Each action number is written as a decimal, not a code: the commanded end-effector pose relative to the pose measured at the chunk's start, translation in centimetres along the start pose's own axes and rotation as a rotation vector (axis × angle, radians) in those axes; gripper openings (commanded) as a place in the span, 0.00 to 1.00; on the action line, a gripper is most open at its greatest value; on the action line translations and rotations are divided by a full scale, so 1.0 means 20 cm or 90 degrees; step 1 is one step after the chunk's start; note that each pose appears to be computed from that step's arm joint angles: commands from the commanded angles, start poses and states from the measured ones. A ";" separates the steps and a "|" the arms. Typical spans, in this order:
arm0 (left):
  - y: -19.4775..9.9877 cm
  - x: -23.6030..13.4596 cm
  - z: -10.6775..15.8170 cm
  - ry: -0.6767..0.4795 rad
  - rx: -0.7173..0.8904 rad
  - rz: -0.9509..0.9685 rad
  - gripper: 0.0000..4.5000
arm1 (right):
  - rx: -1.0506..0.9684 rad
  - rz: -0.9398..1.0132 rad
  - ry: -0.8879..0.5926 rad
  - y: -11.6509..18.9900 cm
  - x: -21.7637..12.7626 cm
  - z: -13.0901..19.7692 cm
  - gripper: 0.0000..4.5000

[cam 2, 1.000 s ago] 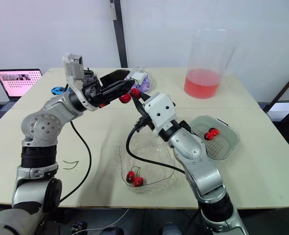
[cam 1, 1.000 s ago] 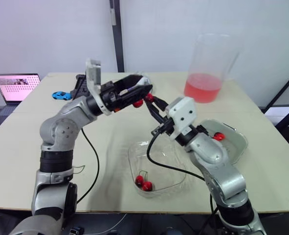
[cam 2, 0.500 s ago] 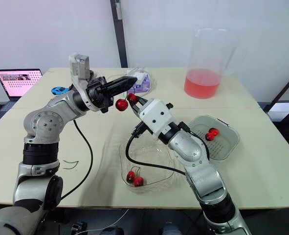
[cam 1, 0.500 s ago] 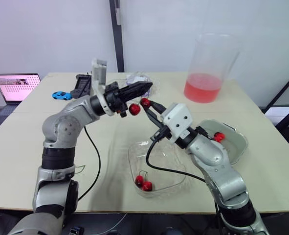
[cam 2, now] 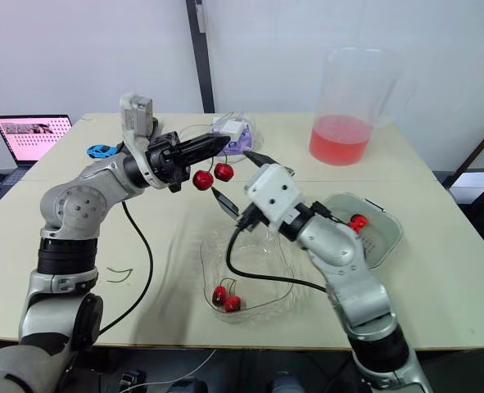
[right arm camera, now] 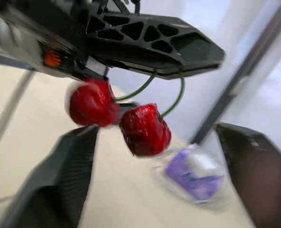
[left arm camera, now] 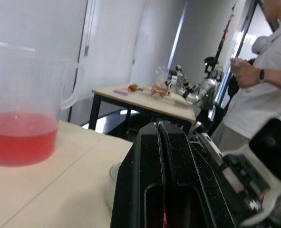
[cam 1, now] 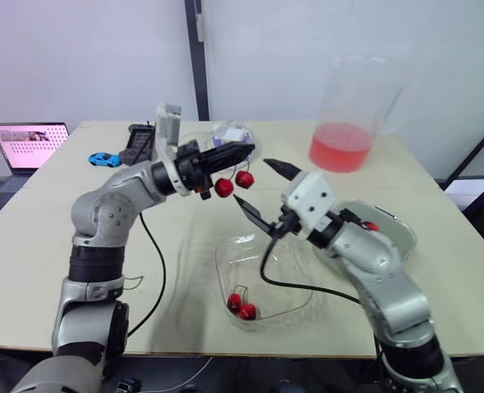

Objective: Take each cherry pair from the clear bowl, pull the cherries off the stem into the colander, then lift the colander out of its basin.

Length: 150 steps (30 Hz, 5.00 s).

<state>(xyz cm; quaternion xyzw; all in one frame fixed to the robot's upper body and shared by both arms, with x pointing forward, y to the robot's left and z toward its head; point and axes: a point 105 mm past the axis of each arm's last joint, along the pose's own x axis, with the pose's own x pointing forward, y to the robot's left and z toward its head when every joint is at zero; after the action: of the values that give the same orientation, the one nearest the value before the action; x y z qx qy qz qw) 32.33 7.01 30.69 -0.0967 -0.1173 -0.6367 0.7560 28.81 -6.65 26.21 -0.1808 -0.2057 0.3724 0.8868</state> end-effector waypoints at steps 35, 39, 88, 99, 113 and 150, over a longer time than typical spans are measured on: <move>-0.13 0.03 0.00 0.009 0.037 -0.075 0.00 | 0.483 0.158 -0.026 0.04 0.06 0.07 0.75; -0.13 0.03 0.00 0.006 0.037 -0.074 0.00 | 0.483 0.158 -0.018 0.05 0.06 0.06 0.36; -0.12 -0.01 -0.11 0.012 0.023 -0.044 0.00 | 0.074 0.129 0.530 -0.57 -0.65 -0.43 0.27; -0.13 -0.03 -0.15 0.023 0.014 -0.030 0.00 | 0.084 0.135 0.551 -0.63 -0.71 -0.38 0.85; -0.15 0.02 -0.13 0.004 -0.003 -0.073 0.00 | 0.273 0.209 0.227 -0.32 -0.42 -0.04 0.99; -0.17 0.04 -0.13 0.009 -0.007 -0.093 0.00 | 0.483 0.256 0.050 0.20 0.05 -0.02 0.37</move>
<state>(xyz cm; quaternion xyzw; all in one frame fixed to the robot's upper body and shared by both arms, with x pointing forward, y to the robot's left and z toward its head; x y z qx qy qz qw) 30.01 4.75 27.49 -0.0954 -0.0929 -0.6834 0.7178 27.76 -3.45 23.20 0.1128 0.0404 0.5726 0.8110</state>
